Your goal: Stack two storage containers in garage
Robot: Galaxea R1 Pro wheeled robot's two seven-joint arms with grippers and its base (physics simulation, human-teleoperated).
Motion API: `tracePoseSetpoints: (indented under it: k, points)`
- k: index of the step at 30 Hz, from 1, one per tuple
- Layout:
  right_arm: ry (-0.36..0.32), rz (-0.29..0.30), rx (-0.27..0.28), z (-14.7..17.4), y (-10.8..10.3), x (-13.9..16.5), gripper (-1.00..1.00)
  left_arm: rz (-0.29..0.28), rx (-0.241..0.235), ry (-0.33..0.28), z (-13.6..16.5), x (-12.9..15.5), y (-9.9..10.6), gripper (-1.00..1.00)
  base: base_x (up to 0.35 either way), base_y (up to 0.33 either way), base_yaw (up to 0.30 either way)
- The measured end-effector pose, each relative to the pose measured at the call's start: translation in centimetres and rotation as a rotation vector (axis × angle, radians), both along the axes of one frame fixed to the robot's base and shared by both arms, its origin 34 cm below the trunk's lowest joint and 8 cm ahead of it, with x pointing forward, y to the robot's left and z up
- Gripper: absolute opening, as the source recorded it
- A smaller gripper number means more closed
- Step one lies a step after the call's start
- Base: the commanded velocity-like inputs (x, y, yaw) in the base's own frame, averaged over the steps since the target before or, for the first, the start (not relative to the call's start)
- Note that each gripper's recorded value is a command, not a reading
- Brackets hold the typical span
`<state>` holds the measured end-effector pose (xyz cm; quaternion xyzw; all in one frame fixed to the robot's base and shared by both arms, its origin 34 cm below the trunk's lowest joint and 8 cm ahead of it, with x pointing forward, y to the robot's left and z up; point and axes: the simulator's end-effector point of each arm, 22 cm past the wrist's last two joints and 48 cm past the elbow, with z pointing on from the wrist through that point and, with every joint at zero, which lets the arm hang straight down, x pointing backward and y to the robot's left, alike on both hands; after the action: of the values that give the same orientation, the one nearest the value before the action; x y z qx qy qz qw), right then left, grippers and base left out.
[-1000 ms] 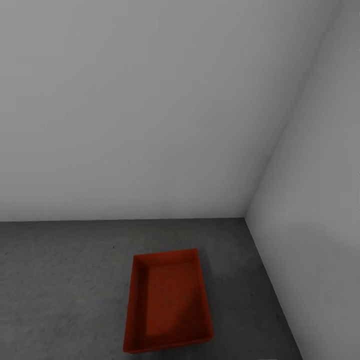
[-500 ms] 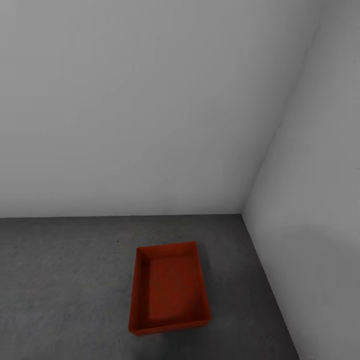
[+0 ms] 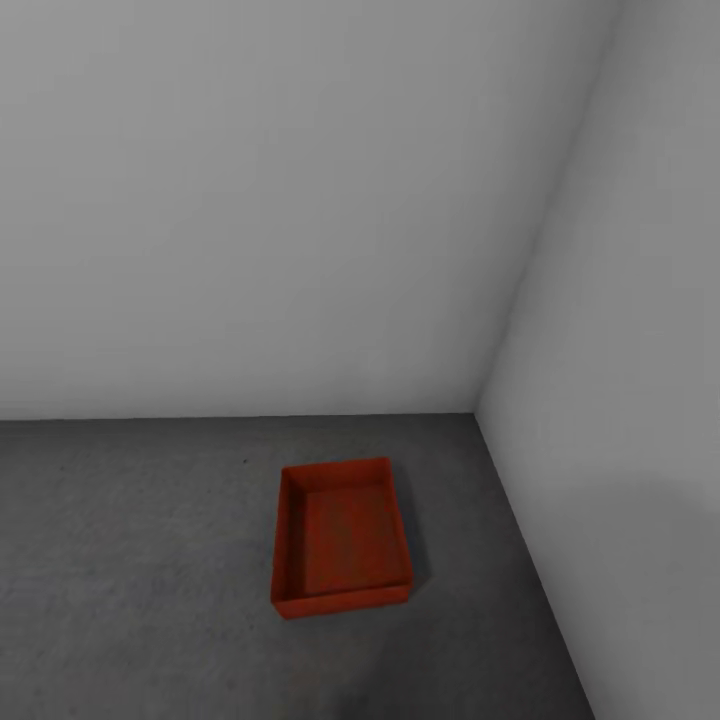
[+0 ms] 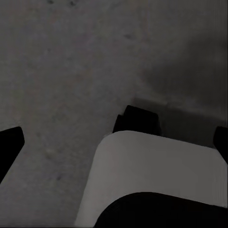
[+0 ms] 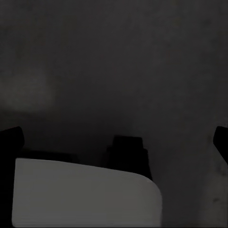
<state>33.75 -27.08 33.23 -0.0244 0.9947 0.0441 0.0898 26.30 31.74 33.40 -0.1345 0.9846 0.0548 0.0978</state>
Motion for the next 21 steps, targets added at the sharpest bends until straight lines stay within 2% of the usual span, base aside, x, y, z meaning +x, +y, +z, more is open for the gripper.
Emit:
tracePoseSetpoints:
  k: [4, 9, 17, 21]
  points:
    - [-0.008, 0.042, 0.001, 0.8, 0.2, 0.1, 1.00, -0.012, -0.036, -0.009, 0.7, 0.3, -0.7, 1.00, -0.339, 0.000, 0.000]
    - [-0.058, 0.069, 0.005, 2.0, 0.4, 0.9, 1.00, -0.026, -0.080, -0.023, 1.7, 0.8, -1.2, 1.00, -0.339, 0.000, 0.000]
    - [-0.068, 0.074, 0.006, 3.5, 0.5, 0.9, 1.00, -0.025, -0.085, -0.025, 3.2, 0.9, -1.2, 1.00, -0.339, 0.000, 0.000]
    - [-0.068, 0.074, 0.006, 4.3, 0.5, 0.9, 1.00, -0.022, -0.072, -0.021, 4.0, 0.9, -0.9, 1.00, -0.339, 0.000, 0.000]
